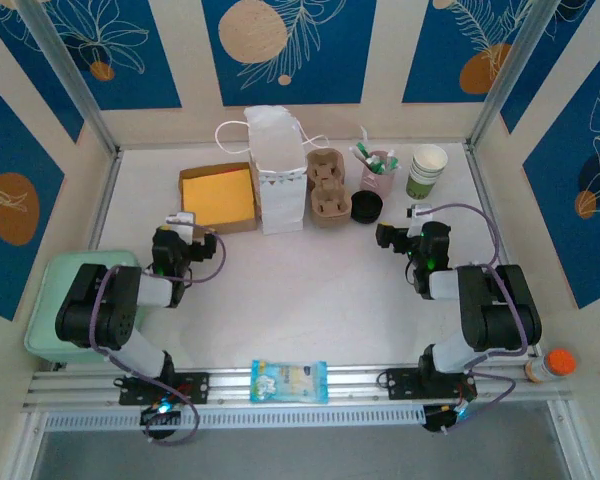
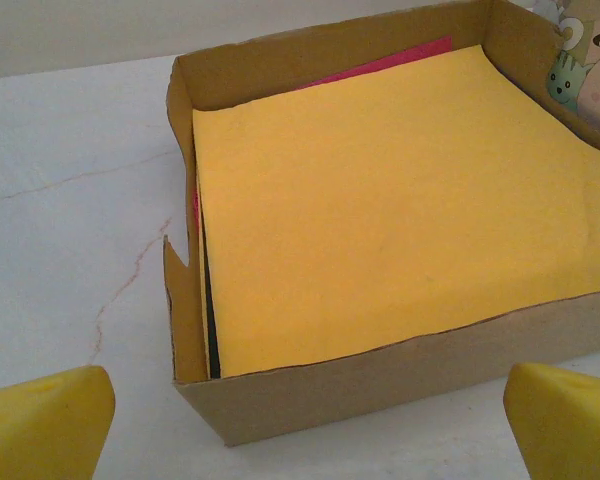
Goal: Pack the takeout coffee
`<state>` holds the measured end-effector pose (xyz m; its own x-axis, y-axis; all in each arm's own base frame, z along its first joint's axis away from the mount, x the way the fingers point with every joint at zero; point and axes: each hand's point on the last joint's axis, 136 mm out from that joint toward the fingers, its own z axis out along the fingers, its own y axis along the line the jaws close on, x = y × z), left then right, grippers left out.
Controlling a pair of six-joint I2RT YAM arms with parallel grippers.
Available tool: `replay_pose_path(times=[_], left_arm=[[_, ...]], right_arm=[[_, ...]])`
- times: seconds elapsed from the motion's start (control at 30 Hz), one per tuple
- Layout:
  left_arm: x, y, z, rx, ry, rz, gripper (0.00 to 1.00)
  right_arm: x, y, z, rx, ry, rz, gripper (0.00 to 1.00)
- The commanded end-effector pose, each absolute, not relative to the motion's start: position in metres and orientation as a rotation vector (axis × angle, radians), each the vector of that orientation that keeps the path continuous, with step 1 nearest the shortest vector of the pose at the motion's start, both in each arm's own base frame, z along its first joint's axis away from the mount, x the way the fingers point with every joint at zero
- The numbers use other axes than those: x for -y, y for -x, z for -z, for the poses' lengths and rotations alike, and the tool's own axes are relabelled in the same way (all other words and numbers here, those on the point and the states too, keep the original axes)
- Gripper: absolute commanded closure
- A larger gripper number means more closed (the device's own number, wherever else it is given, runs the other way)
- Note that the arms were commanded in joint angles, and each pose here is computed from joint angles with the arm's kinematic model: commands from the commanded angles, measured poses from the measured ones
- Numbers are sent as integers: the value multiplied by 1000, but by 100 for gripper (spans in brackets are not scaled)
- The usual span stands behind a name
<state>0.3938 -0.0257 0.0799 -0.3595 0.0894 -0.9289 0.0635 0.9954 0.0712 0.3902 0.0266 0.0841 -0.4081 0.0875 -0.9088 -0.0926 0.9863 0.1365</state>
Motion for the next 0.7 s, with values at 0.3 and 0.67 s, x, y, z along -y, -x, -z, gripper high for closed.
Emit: replay_pose_path(times=[0.3, 0.67], left_arm=[[1, -391, -95, -1869, 20, -118, 0], [3, -393, -95, -1875, 12, -114, 0]], right_arm=[[-28, -397, -94, -1956, 30, -206, 1], [-28, -397, -94, -1956, 29, -206, 1]])
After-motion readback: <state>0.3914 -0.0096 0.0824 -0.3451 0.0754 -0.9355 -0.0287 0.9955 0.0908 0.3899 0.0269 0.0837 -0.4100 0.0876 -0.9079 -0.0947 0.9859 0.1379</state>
